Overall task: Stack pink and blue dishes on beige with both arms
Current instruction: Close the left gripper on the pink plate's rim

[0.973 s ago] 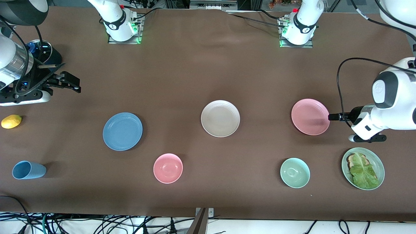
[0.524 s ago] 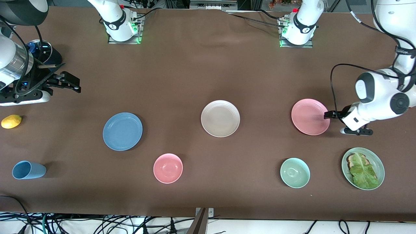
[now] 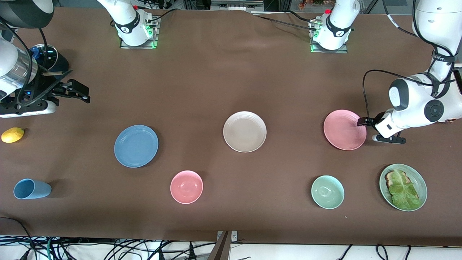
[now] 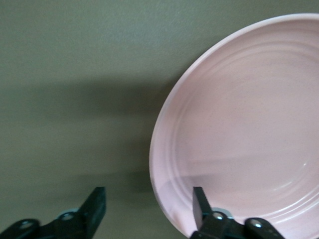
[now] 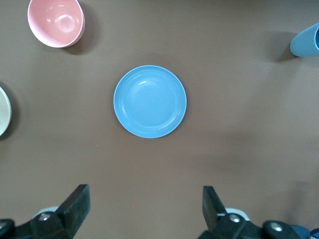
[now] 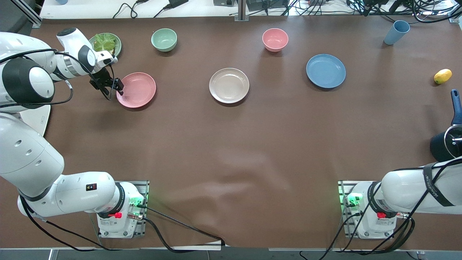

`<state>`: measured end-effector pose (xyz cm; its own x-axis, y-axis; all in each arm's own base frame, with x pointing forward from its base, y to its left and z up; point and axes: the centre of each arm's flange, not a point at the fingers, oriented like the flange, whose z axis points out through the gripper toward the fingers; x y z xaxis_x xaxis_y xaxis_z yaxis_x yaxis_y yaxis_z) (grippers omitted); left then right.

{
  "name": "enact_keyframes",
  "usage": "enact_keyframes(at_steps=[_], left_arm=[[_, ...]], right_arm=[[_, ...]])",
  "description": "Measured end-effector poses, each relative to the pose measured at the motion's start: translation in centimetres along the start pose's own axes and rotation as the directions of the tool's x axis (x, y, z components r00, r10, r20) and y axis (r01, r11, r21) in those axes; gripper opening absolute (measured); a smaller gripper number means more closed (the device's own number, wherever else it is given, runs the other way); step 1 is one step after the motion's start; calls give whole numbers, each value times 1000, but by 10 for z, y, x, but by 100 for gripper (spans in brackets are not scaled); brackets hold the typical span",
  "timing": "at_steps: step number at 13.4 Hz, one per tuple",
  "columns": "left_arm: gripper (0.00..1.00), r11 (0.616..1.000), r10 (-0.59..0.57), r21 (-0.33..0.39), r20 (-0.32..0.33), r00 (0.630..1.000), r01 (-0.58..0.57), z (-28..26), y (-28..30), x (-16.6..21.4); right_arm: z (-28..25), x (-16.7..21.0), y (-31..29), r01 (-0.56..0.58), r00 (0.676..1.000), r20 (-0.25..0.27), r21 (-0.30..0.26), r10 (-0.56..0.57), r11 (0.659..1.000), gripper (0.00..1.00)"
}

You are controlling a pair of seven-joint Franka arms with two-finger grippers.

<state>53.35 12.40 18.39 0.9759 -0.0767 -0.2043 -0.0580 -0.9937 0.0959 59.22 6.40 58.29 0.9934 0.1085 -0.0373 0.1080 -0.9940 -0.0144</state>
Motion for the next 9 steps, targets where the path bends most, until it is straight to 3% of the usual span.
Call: enact_keyframes(at_steps=[2, 6, 9], left_arm=[[48, 999, -20, -32, -3, 1000, 20, 4, -1, 0], [9, 999, -26, -44, -6, 1000, 25, 3, 2, 1], [7, 996, -41, -78, 1, 999, 41, -8, 5, 7]], right_arm=[[0, 0, 0, 1, 1000, 0, 0, -1, 1000, 100], [0, 0, 0, 1, 1000, 0, 0, -1, 1000, 100], [0, 0, 0, 1, 1000, 0, 0, -1, 1000, 100]])
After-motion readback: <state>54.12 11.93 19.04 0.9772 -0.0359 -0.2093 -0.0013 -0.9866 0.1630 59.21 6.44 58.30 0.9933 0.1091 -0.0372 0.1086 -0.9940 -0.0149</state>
